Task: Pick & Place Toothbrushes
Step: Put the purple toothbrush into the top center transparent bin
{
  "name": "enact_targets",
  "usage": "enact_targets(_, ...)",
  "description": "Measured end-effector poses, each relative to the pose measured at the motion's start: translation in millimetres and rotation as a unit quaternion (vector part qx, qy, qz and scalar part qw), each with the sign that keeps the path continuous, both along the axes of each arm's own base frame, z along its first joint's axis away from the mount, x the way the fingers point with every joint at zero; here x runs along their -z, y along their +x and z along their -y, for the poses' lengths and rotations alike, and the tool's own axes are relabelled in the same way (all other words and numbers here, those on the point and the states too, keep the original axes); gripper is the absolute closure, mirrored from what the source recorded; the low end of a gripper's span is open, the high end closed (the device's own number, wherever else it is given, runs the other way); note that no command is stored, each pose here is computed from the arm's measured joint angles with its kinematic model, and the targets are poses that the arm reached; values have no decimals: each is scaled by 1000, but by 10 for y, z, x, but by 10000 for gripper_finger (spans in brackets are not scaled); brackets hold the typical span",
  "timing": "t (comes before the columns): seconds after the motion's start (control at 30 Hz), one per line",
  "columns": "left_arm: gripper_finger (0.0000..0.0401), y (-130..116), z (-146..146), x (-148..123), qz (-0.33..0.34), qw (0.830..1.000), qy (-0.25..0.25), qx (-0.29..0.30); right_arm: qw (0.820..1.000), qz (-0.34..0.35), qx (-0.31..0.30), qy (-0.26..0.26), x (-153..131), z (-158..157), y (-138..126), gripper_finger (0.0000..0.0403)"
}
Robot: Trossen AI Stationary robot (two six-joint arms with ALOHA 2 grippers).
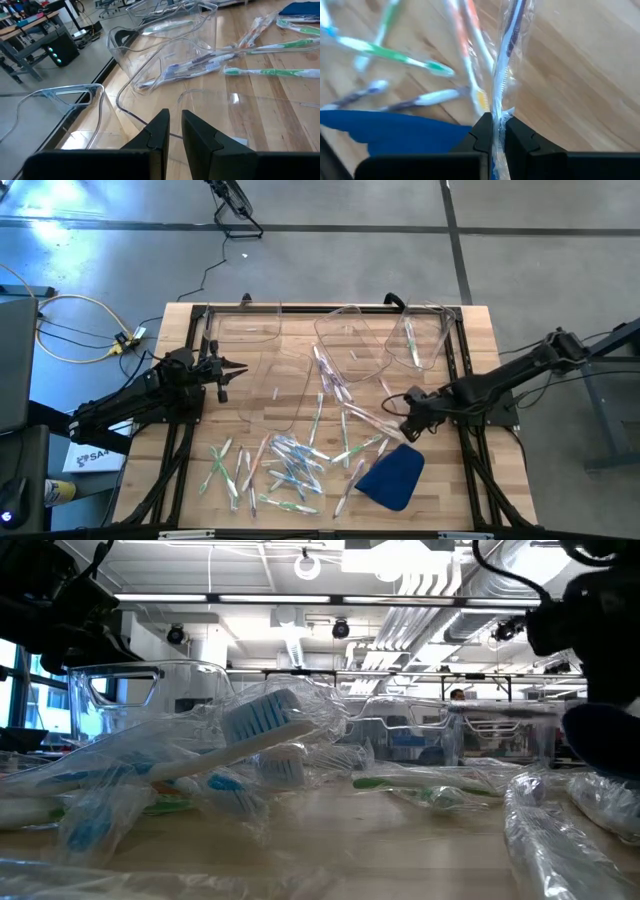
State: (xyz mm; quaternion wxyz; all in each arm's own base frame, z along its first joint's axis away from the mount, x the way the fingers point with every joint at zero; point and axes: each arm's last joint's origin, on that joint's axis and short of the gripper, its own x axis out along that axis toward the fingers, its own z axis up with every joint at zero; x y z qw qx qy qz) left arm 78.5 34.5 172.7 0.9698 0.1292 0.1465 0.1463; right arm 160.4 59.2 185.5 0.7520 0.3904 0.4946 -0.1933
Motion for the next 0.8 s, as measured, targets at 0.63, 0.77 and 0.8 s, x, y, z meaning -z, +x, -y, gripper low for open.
enact_targets(0.63, 355, 0, 0, -1, 0, 1000, 0, 0, 910, 374, -15, -180, -640, 35, 286, 382)
enact_targets(0.77, 355, 0, 0, 0, 0, 1000, -2, 0, 896, 384, 5, -225, -672, 123, 347, 382)
enact_targets(0.8, 355, 0, 0, 0, 1, 1000, -2, 0, 893, 385, 7, -234, -678, 150, 364, 382)
